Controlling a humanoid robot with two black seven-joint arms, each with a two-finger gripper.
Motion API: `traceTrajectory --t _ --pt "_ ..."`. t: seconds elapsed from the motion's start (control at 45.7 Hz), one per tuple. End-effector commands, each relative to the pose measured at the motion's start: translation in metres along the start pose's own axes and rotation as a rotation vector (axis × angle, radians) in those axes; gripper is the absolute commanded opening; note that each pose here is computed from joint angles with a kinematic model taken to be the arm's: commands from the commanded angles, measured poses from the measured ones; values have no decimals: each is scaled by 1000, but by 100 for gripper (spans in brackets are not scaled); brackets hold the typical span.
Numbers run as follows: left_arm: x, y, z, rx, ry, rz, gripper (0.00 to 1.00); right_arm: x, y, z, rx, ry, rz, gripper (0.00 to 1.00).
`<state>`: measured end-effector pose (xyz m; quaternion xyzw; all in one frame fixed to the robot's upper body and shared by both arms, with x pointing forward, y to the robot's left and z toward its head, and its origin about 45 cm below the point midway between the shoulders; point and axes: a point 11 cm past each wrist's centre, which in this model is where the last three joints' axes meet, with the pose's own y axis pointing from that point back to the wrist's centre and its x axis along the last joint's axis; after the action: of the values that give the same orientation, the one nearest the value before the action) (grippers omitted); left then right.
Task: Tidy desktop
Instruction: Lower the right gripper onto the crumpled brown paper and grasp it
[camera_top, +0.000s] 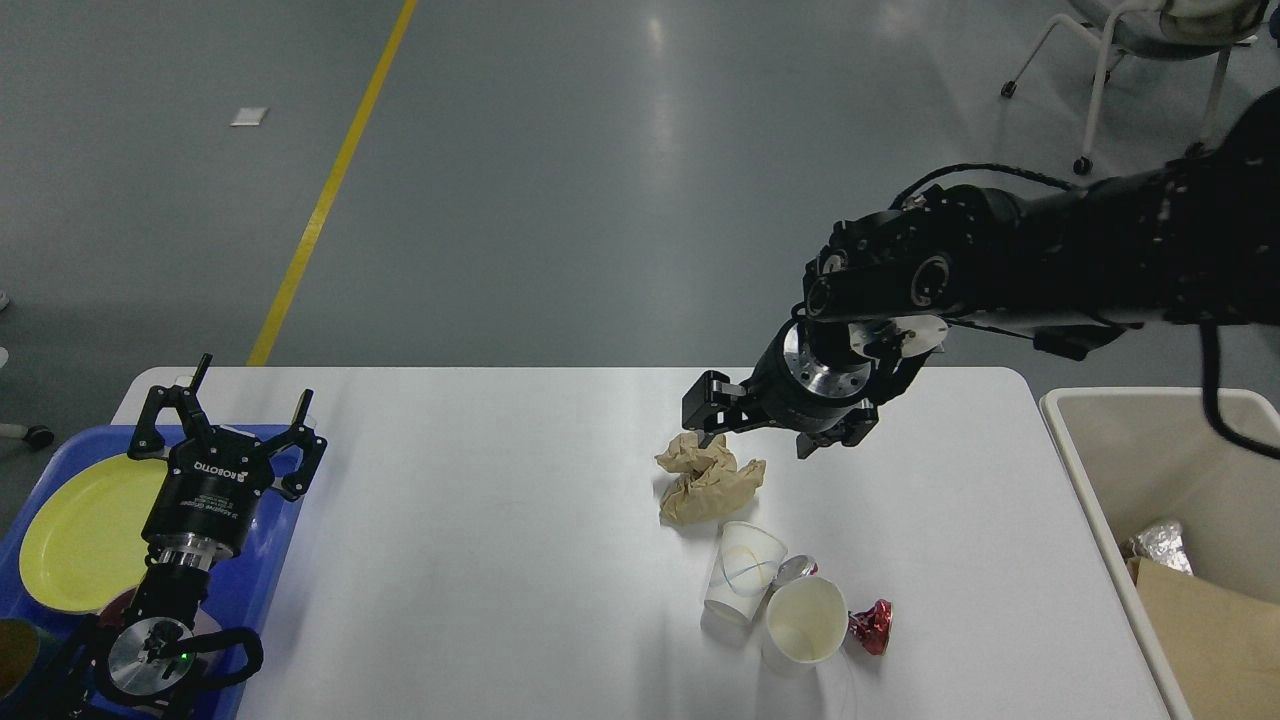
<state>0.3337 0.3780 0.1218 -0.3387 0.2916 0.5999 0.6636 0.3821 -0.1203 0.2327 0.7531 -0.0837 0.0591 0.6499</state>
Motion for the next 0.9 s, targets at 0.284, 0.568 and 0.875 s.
traceTrajectory --t 0.284,0.568,0.875 --pt "0 0 0 0 0 0 96 11 -106 9 29 -82 117 100" --pt "0 0 0 0 0 0 96 -3 -144 44 -6 -187 225 100" --pt "0 0 0 0 0 0 96 -10 -146 29 62 -244 195 100"
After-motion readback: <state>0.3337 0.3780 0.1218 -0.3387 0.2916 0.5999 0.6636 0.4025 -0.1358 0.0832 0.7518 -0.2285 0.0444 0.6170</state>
